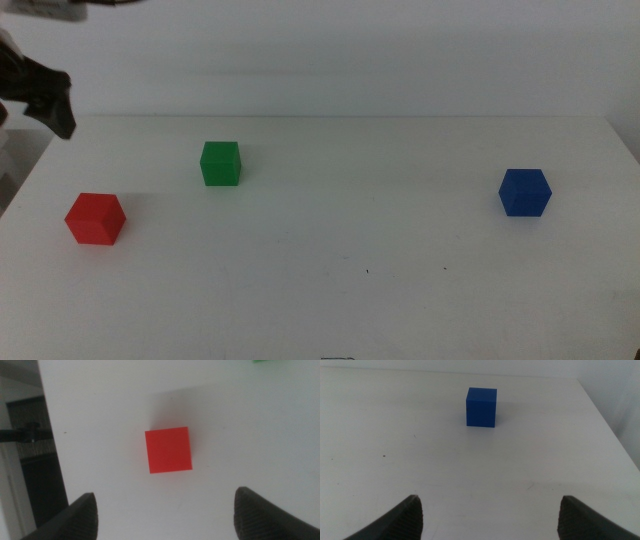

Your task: Stack red cubes first, then green, then blue cubes in a specific spot.

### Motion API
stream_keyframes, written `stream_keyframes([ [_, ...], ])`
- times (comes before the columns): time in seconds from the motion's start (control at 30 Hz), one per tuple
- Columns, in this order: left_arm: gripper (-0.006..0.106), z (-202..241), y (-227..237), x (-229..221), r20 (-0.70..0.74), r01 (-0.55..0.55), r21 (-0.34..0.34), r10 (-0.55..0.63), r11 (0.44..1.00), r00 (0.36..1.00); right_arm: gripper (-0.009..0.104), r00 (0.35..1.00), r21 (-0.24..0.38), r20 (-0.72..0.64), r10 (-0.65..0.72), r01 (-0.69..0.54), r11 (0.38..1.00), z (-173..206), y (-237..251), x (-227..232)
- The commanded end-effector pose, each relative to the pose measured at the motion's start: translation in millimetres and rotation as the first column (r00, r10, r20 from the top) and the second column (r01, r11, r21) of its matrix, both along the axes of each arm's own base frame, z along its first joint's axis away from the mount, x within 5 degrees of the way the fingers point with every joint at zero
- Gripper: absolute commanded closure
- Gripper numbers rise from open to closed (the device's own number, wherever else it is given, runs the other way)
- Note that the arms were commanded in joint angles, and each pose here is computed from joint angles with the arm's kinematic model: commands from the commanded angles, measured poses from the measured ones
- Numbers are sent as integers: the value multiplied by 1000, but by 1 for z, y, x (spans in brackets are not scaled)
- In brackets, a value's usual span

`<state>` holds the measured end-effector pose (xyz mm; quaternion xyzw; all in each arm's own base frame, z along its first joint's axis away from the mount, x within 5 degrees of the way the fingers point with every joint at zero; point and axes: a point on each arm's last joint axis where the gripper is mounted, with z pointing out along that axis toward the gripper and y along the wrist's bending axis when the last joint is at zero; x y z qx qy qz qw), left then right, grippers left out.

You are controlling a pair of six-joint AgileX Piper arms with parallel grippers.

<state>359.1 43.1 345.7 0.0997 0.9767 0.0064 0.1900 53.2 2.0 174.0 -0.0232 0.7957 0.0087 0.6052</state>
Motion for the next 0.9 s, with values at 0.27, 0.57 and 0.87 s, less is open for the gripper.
stream_keyframes([
  [0.27, 8, -57, 6, 38, -143, 58, -6, -58, 998, 988, 6, 995, -16, 102, -2, 4, 1000, 11, 0, 0],
  [0.57, 8, -107, 6, 59, -215, 50, -46, -59, 998, 975, 6, 995, -16, 102, -2, 4, 1000, 11, 0, 0],
  [0.87, 8, -135, 7, 70, -238, 48, -58, -60, 997, 969, 6, 995, -16, 102, -2, 4, 1000, 11, 0, 0],
])
